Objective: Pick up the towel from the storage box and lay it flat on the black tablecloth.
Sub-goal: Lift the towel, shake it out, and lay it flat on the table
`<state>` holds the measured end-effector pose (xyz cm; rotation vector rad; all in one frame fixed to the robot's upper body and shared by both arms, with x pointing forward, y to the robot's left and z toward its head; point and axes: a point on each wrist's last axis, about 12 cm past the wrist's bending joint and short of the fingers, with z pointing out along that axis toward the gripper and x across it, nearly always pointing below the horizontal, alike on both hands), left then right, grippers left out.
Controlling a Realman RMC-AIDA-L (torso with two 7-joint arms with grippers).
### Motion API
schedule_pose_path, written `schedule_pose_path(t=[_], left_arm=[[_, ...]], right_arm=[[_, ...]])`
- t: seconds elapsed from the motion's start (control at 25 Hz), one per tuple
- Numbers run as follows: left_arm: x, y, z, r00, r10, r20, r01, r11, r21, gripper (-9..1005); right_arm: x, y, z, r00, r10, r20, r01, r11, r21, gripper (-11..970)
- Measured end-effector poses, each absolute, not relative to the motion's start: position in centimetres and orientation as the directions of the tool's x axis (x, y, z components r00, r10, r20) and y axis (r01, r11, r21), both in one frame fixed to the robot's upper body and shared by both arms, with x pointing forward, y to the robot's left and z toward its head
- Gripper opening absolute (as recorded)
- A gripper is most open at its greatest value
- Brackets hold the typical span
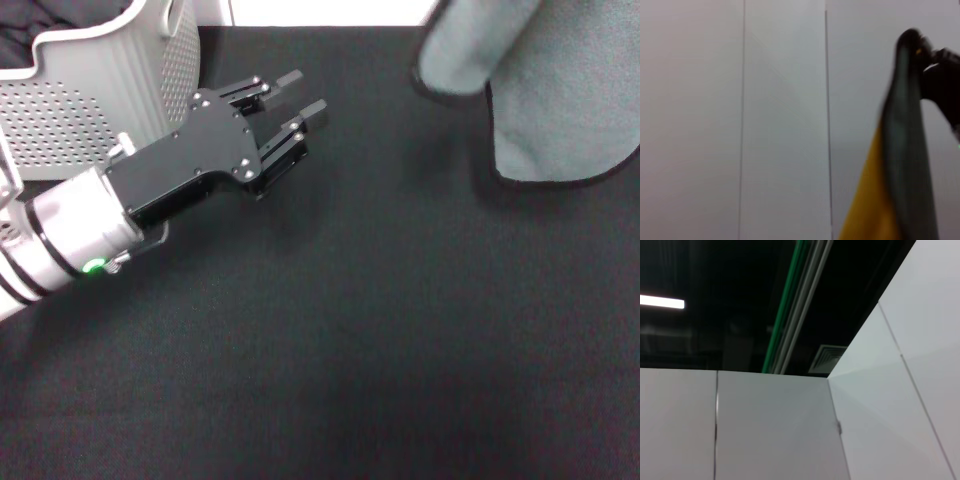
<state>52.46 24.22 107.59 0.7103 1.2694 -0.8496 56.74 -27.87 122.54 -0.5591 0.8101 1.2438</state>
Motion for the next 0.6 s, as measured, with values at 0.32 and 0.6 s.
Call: schedule_pose_path(t=[0.32, 0.6], left_arm=[[53.0, 23.4, 107.6, 0.076, -0.138, -0.988, 0.860, 0.511, -0.005, 499], [53.2, 21.9, 107.6, 0.056, -0.151, -0.987, 0.887, 0.462, -0.020, 495]], right_arm=[[57.1, -26.8, 122.8, 0.088, 0.600, -0.795, -0.976, 0.213, 0.053, 41], [57.3, -26.2, 122.5, 0.066, 0.596, -0.800, -0.977, 0.203, 0.071, 46]])
